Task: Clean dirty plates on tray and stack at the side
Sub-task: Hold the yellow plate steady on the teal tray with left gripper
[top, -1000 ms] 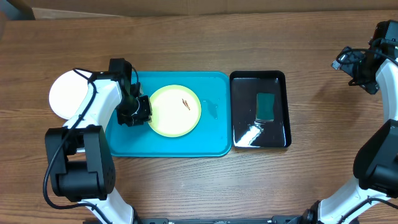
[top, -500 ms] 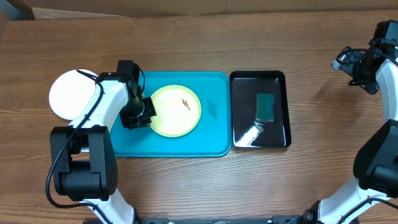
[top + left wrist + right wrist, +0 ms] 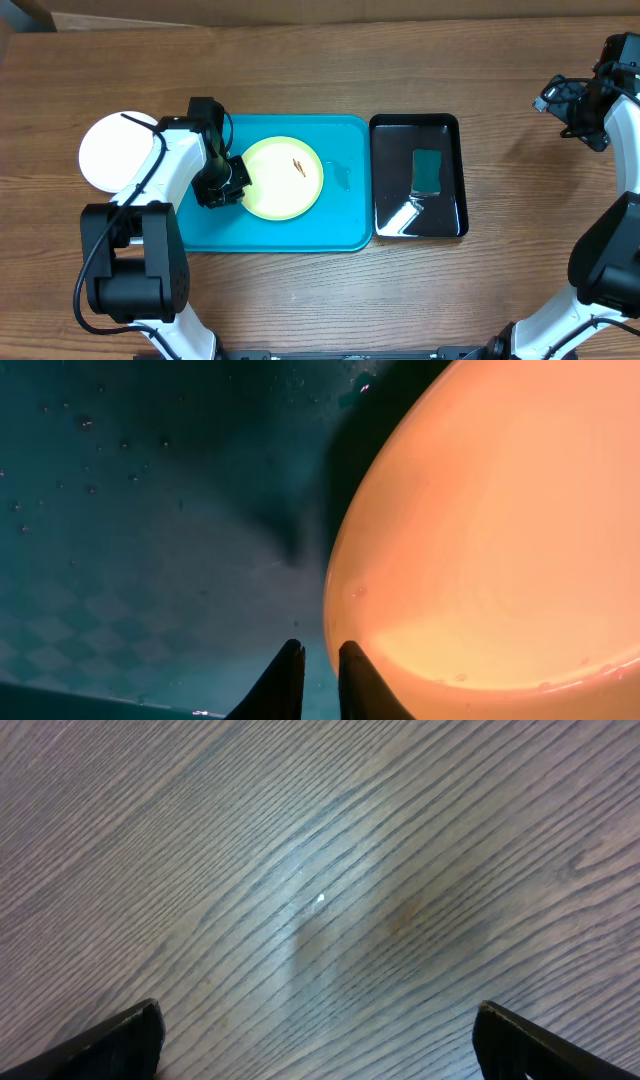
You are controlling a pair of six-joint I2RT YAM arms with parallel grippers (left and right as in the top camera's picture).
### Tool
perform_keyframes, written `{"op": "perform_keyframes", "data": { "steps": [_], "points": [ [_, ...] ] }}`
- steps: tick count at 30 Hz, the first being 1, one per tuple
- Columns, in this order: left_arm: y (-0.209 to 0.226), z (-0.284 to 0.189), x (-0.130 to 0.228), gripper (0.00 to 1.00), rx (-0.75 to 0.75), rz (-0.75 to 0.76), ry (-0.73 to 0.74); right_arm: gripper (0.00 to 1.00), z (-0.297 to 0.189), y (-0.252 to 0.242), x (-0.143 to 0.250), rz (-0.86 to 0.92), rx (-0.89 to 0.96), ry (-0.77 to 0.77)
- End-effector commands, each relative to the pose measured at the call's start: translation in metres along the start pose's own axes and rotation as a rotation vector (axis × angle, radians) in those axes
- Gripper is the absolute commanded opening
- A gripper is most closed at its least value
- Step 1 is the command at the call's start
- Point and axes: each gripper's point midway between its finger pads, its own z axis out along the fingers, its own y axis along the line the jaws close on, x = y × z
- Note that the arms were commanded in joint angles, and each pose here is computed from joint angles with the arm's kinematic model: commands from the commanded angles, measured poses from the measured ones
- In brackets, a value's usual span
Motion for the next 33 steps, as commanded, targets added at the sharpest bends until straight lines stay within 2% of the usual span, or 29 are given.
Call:
{"op": "perform_keyframes", "data": {
  "steps": [1, 25, 30, 33],
  "points": [
    [-0.003, -0.003, 0.004, 0.23, 0.012, 0.001, 0.001, 1.00, -0.007, 0.003, -0.007, 0.004, -0.014, -0.026],
    [0.002, -0.003, 0.003, 0.26, -0.017, -0.010, -0.004, 1.00, -0.007, 0.003, -0.007, 0.004, -0.014, -0.026],
    [0.004, -0.003, -0.001, 0.21, -0.028, -0.012, -0.024, 1.00, -0.007, 0.003, -0.007, 0.004, -0.014, -0.026],
    [0.007, 0.001, -0.001, 0.20, -0.041, -0.063, -0.031, 1.00, -0.007, 0.003, -0.007, 0.004, -0.014, -0.026]
  ]
}}
